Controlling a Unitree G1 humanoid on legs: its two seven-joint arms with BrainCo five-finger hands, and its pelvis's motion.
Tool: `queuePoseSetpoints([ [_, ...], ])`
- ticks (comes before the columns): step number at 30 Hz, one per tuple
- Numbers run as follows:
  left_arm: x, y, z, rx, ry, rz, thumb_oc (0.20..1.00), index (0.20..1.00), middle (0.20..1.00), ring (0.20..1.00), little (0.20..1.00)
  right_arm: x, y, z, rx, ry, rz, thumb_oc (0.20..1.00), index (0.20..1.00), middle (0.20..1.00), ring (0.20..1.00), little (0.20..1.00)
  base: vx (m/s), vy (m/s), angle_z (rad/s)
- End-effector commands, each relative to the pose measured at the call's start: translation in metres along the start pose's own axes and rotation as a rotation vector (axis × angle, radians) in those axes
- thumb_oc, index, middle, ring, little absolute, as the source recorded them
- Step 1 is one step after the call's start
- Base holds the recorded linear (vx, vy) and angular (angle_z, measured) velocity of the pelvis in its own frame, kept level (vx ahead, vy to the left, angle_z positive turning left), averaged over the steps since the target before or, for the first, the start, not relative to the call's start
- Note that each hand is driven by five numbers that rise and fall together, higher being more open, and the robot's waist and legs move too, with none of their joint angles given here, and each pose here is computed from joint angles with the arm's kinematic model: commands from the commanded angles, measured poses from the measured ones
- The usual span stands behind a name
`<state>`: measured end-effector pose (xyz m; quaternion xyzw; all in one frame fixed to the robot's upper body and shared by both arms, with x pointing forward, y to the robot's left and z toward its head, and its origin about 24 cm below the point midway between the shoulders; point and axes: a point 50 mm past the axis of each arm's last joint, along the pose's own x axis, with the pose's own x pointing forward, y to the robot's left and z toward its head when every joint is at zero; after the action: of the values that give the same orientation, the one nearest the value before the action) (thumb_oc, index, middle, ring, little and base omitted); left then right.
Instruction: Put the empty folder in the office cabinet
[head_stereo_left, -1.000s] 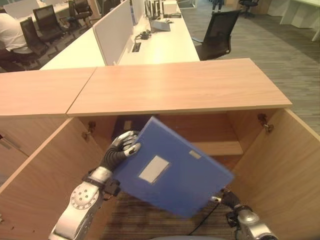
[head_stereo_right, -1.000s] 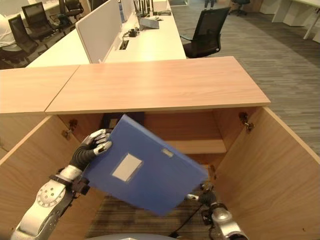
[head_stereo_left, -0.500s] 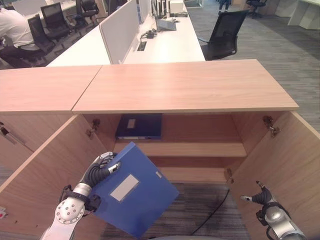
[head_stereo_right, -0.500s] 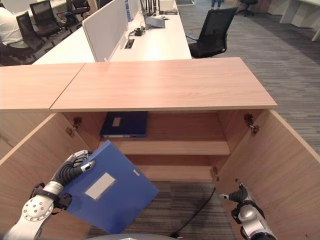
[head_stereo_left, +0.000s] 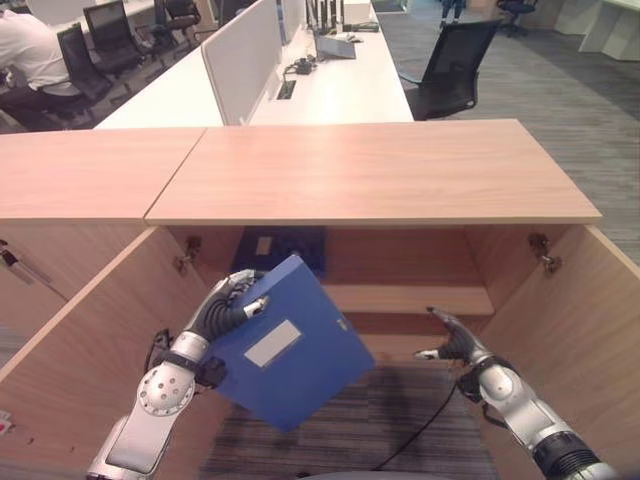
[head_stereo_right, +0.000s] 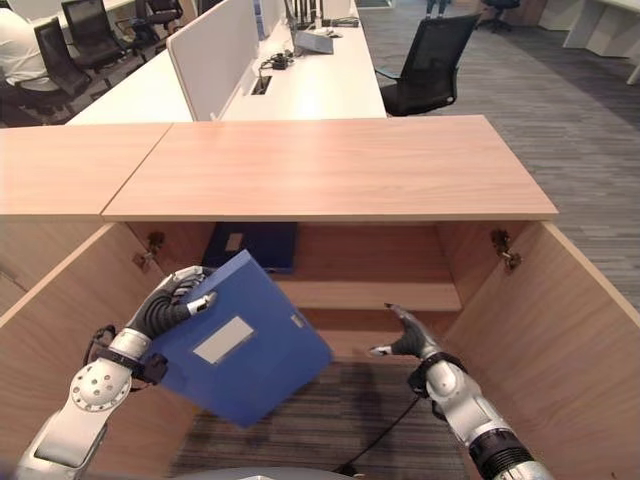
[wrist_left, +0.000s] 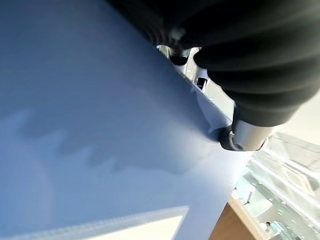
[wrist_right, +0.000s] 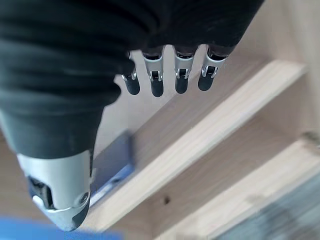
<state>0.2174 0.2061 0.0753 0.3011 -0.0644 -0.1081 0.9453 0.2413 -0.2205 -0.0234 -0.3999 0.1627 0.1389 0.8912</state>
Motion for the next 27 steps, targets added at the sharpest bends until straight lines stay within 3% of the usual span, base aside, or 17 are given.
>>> queuePoseSetpoints([
  [1,0.008,0.019,0.032,0.115,-0.194,0.031,0.2,0.2,0.2,0.2,0.2,0.013,-0.011,0.047,0.049,-0.207,0.022,1.0,1.0,1.0,1.0,1.0,0.0,0.0,0.0],
  [15,0.016,0.009,0.052,0.16,-0.308,-0.038,0.2,0.2,0.2,0.2,0.2,-0.006,-0.008,0.133,0.085,-0.62,0.226,1.0,1.0,1.0,1.0,1.0,0.0,0.0,0.0],
  [27,0.023,0.005,0.078,0.173,-0.443,-0.053,0.2,0.2,0.2,0.2,0.2,0.001,0.019,0.155,0.108,-0.668,0.349,1.0,1.0,1.0,1.0,1.0,0.0,0.0,0.0],
])
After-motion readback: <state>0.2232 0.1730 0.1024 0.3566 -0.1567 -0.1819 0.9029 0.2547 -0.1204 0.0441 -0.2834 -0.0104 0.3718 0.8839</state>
